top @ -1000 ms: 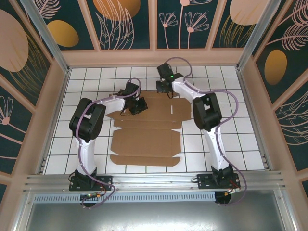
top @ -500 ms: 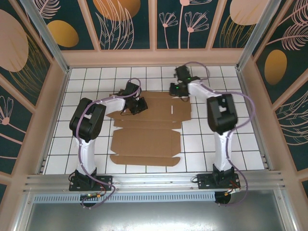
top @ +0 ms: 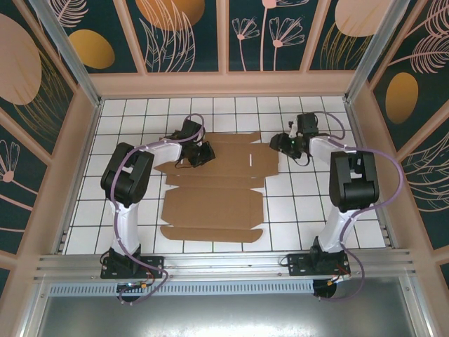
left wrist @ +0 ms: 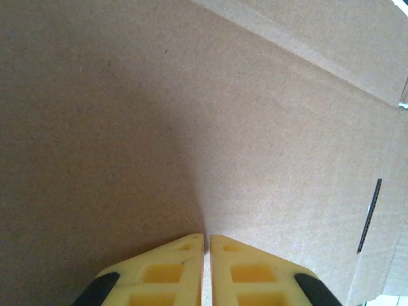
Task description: Fold the paper box
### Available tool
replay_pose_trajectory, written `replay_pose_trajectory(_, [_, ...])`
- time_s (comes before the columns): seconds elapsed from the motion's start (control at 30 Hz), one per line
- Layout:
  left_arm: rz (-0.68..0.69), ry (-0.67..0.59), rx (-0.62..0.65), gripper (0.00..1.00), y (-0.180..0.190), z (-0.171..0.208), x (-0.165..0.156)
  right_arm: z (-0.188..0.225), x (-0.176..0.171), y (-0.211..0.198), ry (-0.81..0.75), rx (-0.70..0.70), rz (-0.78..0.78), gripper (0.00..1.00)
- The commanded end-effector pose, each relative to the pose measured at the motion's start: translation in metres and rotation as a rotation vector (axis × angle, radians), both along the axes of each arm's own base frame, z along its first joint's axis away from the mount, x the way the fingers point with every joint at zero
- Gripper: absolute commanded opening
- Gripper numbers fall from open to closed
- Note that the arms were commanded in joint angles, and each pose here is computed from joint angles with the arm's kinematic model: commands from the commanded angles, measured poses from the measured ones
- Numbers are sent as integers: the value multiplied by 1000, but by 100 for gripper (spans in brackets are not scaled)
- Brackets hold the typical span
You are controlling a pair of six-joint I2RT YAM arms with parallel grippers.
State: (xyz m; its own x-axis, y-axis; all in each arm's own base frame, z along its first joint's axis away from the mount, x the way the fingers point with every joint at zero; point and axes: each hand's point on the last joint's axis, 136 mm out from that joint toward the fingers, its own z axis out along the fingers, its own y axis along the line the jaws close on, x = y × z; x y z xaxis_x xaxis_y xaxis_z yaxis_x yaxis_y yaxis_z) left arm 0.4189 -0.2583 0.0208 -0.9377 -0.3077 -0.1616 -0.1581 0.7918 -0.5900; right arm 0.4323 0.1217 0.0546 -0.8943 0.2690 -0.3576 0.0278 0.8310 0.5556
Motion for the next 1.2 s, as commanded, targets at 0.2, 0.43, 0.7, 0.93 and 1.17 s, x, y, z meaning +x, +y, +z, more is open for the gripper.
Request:
replay_pose_trajectory(0.2, [4, 19, -9, 12, 3, -5, -1, -14, -32, 34, 46, 379, 173, 58])
replay_pose_trajectory(0.43, [1, 28, -30, 12, 0, -6, -2, -31, -49, 68, 127, 475, 273, 54])
replay_pose_trajectory(0.7, [4, 23, -31, 12, 1, -4, -3, -29, -25, 45, 88, 177, 169, 23])
replay_pose_trajectory(0.93, [7, 21, -77, 12, -5, 1, -2, 3, -9, 48, 65, -122, 137, 3])
replay_pose_trajectory(1.17, [1, 31, -154, 14, -16, 7, -5, 0, 4, 52, 97, -575, 147, 11])
